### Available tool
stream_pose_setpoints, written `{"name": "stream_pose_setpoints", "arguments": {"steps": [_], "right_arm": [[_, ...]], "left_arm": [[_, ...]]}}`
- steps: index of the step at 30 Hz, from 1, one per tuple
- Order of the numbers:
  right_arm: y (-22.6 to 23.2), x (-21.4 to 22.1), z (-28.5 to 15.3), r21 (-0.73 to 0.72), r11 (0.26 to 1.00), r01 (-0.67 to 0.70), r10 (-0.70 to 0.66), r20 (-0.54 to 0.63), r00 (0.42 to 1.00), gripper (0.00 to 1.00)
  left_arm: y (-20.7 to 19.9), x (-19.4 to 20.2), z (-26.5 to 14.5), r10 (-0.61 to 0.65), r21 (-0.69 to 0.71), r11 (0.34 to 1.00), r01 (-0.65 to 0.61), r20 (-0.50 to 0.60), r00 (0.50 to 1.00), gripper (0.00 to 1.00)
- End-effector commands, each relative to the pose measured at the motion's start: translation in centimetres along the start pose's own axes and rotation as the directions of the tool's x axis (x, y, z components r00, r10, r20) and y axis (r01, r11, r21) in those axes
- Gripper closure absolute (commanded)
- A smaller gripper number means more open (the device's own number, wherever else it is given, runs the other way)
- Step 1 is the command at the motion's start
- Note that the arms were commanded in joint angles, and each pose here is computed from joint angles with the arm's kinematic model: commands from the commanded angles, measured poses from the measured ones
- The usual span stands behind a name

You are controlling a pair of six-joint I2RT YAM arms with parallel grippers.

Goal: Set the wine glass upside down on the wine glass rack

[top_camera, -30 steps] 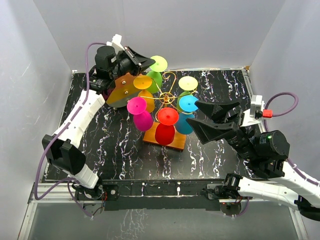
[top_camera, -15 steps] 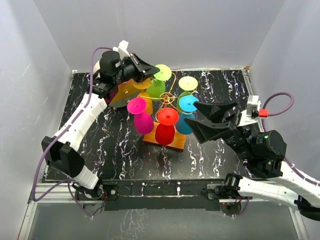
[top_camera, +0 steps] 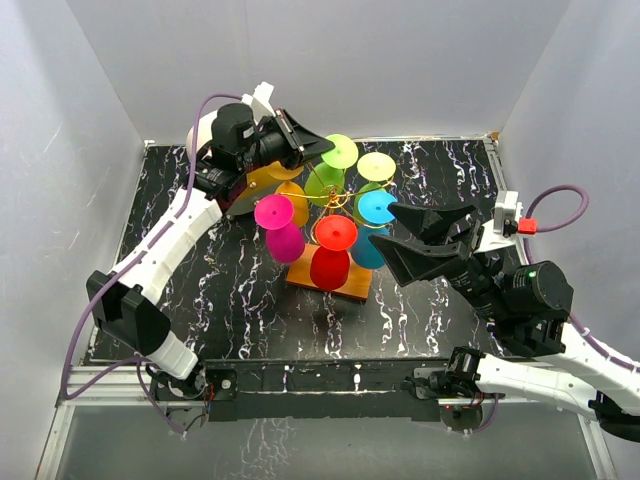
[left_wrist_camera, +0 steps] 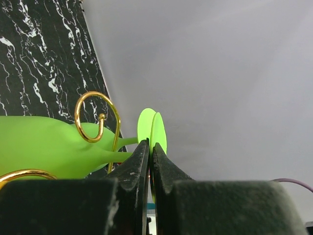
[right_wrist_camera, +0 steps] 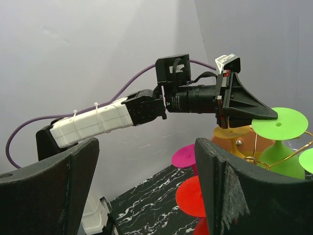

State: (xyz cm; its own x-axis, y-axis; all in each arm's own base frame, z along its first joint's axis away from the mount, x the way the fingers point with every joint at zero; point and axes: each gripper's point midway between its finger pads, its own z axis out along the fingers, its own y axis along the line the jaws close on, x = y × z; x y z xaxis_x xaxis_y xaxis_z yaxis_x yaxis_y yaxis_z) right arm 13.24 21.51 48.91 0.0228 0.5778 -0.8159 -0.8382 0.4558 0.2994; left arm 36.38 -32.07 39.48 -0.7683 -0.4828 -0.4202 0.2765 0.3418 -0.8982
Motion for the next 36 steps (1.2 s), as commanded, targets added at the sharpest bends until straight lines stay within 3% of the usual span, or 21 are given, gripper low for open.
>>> {"name": "stream_pose_setpoints", "arguments": {"steps": [1, 21, 36], "right_arm": [[0.0, -1.0, -0.3, 0.004, 1.0, -0.017, 0.016, 0.039, 0.999, 0.23], [-0.3, -1.2, -0.6, 0.02, 1.0, -0.01, 0.009, 0.043, 0.999, 0.22], [-0.4, -0.9, -0.7, 0.02, 1.0, -0.018, 0.017, 0.035, 0.999, 0.23]], "left_arm": [[-3.6, -0.6, -0.2, 0.05, 0.088, 0.995, -0.051, 0.015, 0.999, 1.0], [-1.6, -3.2, 3.2, 0.081, -0.013, 0.997, -0.081, 0.071, 0.994, 1.0], [-1.3, -3.9, 0.9, 0.148, -0.097, 0.986, -0.135, 0.132, 0.98, 1.0]]}}
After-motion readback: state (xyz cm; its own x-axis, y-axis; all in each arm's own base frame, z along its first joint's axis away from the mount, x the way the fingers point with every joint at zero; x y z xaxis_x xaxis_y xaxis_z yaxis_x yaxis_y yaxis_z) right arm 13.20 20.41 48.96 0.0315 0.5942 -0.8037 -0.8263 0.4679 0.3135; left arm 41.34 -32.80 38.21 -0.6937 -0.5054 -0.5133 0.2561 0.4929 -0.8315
